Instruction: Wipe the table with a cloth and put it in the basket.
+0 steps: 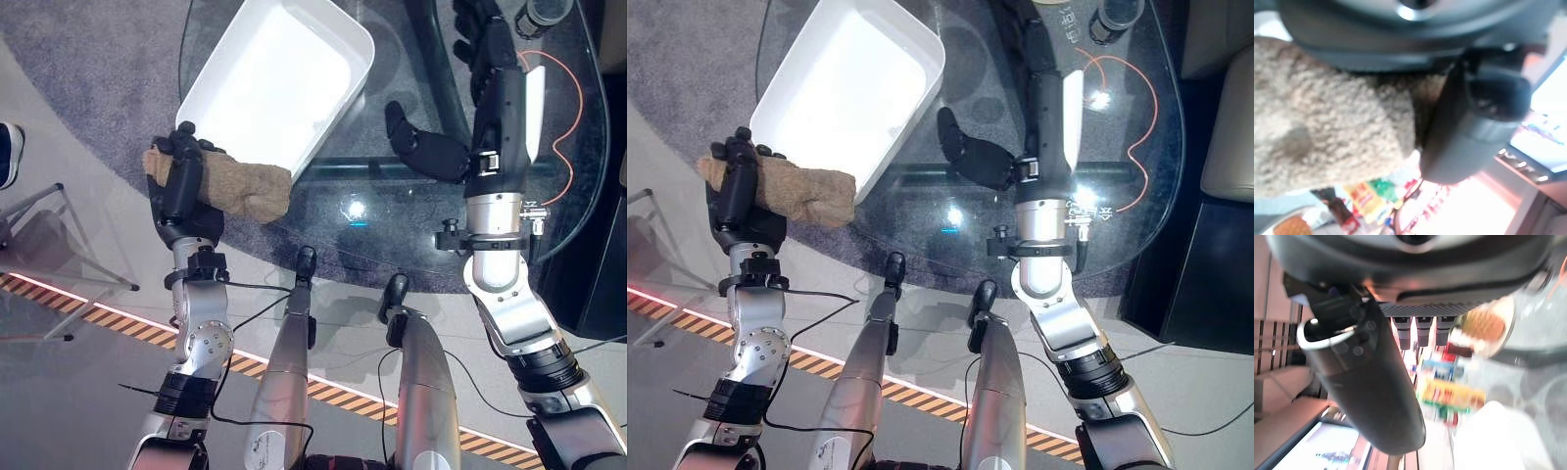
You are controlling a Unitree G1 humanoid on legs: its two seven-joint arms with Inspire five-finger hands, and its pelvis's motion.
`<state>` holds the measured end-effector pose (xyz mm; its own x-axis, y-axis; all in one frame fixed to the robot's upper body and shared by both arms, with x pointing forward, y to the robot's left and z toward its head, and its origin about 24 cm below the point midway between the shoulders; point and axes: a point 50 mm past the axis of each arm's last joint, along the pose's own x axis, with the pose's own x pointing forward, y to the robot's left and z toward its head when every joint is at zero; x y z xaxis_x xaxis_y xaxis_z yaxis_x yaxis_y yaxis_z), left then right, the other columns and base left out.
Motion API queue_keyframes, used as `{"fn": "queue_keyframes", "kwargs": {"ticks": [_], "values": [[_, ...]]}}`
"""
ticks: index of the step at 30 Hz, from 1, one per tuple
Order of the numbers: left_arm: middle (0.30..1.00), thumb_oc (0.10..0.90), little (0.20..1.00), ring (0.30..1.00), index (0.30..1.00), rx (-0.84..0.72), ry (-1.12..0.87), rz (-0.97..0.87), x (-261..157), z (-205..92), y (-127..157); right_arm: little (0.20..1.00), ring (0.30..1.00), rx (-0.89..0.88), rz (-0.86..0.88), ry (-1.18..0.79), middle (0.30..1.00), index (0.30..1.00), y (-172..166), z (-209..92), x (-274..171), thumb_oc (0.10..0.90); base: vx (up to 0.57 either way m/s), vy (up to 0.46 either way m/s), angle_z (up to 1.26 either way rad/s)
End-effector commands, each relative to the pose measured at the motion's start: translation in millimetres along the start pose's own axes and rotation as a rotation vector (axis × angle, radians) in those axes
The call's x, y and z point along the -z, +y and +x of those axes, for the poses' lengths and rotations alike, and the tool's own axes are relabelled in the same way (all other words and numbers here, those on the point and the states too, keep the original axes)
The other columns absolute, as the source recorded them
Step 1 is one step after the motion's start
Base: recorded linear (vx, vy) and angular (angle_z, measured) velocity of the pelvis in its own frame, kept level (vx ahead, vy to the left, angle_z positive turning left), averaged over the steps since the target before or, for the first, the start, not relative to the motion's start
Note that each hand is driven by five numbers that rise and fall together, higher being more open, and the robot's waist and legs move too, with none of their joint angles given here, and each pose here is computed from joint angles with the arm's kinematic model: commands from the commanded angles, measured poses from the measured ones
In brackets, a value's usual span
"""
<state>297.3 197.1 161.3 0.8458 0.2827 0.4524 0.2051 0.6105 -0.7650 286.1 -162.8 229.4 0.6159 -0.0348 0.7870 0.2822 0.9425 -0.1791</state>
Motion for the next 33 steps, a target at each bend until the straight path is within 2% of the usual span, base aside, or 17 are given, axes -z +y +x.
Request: {"fn": "queue_keyframes", "kwargs": {"ticks": [1, 15, 18, 23, 33], "values": [[0.300, 0.100, 0.200, 0.300, 0.300, 0.275, -0.380, 0.047, -64.8, 12.6, -46.2, 0.900, 0.900, 0.178, 0.017, -0.276, 0.900, 0.900, -23.6, 17.7, -38.2, 0.800, 0.00, 0.001, -0.10], [0.300, 0.100, 0.200, 0.300, 0.300, 0.319, -0.504, 0.266, -85.5, 34.0, -56.2, 0.900, 0.900, 0.708, -0.097, 0.163, 0.900, 0.900, -86.7, -5.8, 52.8, 0.800, 0.00, 0.010, -0.04], [0.300, 0.100, 0.200, 0.300, 0.300, 0.320, -0.517, 0.294, -86.2, 36.5, -57.7, 0.900, 0.900, 0.746, -0.108, 0.193, 0.900, 0.900, -91.5, -7.5, 59.4, 0.800, 0.00, 0.006, -0.05], [0.300, 0.100, 0.200, 0.300, 0.300, 0.308, -0.582, 0.421, -94.4, 54.3, -65.6, 0.900, 0.900, 0.916, -0.113, 0.395, 0.900, 0.900, -116.9, -25.8, 97.9, 0.800, 0.00, 0.005, -0.01], [0.300, 0.100, 0.200, 0.300, 0.300, 0.308, -0.644, 0.624, -101.0, 82.8, -91.9, 0.900, 0.900, 0.955, -0.270, 0.708, 0.900, 0.900, -145.3, -59.2, 143.3, 0.800, -0.02, 0.011, -0.05]]}}
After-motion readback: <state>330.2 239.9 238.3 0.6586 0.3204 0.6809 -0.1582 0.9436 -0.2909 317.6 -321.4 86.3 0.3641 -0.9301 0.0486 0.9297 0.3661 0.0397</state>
